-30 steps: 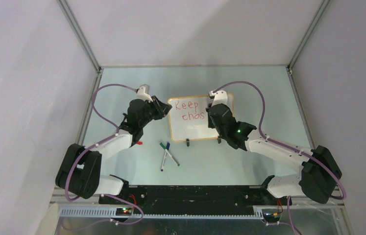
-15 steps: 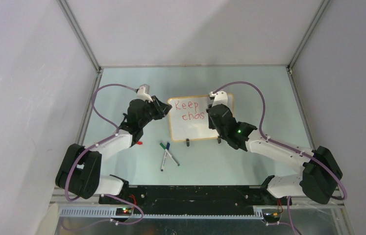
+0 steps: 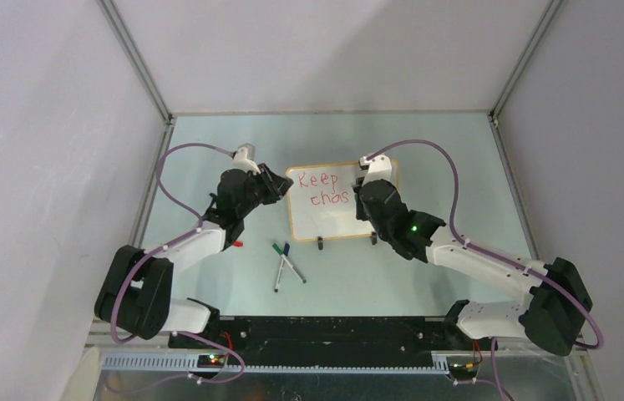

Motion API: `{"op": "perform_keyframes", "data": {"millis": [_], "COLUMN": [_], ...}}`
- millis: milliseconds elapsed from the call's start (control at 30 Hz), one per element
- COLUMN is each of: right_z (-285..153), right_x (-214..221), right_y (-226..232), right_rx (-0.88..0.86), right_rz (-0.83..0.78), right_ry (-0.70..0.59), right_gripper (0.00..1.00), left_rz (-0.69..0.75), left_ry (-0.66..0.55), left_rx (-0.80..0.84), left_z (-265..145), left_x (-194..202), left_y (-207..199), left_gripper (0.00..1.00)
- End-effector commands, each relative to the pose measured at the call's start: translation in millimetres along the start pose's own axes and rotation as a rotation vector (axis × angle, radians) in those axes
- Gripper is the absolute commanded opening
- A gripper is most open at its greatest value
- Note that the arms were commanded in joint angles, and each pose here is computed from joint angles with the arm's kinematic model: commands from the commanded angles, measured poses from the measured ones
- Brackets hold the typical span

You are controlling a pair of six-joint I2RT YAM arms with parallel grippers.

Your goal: Write a sentence on the whiteboard

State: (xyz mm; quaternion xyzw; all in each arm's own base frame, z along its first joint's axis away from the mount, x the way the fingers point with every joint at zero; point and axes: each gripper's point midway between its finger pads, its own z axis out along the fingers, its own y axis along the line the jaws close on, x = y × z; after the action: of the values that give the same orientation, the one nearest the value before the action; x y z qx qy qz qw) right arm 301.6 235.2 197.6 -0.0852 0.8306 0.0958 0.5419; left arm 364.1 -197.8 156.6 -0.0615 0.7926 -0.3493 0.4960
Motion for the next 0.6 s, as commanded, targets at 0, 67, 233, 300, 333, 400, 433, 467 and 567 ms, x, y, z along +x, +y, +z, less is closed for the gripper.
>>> {"op": "perform_keyframes", "data": {"millis": [0, 67, 233, 300, 333, 400, 433, 467, 567], "right_z": [0.2, 1.1, 3.5, 4.9, 5.6, 7.0, 7.2, 7.7, 8.5], "right_x": [-4.4, 0.3, 9.4, 12.2, 13.8, 15.1, 15.5, 16.1, 16.4], "right_y": [0.2, -0.3, -1.0, -0.3, 0.4, 0.4, 0.3, 0.5, 0.1], "right_rx": [0.011, 0.015, 0.023, 0.021, 0.020, 0.021, 0.021, 0.020, 0.022], "right_rz": [0.019, 0.014, 0.001, -0.002, -0.004, -0.006, -0.007, -0.007, -0.007], "right_ry": [-0.016, 0.000, 0.029, 0.038, 0.043, 0.046, 0.047, 0.049, 0.050], "right_gripper": [0.00, 0.00, 0.00, 0.00, 0.00, 0.00, 0.00, 0.00, 0.00], "left_rz": [0.026, 0.025, 0.025, 0.024, 0.024, 0.024, 0.024, 0.024, 0.024], "left_ry": [-0.080, -0.079, -0.079, -0.079, -0.078, -0.079, -0.079, -0.080, -0.079], "left_rx": [0.039, 0.038, 0.041, 0.041, 0.041, 0.041, 0.040, 0.040, 0.039], "left_z": [-2.6, -2.4, -2.4, -2.5, -2.5, -2.9, -3.0, -3.0, -2.9], "left_x": [-27.5, -27.3, -27.3, -27.4, -26.9, -27.5, -27.3, -27.6, -27.1], "left_y": [-15.4, -15.1, -15.9, -15.6, -15.6, -15.7, -15.3, -15.5, -15.2], "left_gripper": [0.27, 0.27, 0.27, 0.27, 0.27, 0.27, 0.27, 0.27, 0.27]}}
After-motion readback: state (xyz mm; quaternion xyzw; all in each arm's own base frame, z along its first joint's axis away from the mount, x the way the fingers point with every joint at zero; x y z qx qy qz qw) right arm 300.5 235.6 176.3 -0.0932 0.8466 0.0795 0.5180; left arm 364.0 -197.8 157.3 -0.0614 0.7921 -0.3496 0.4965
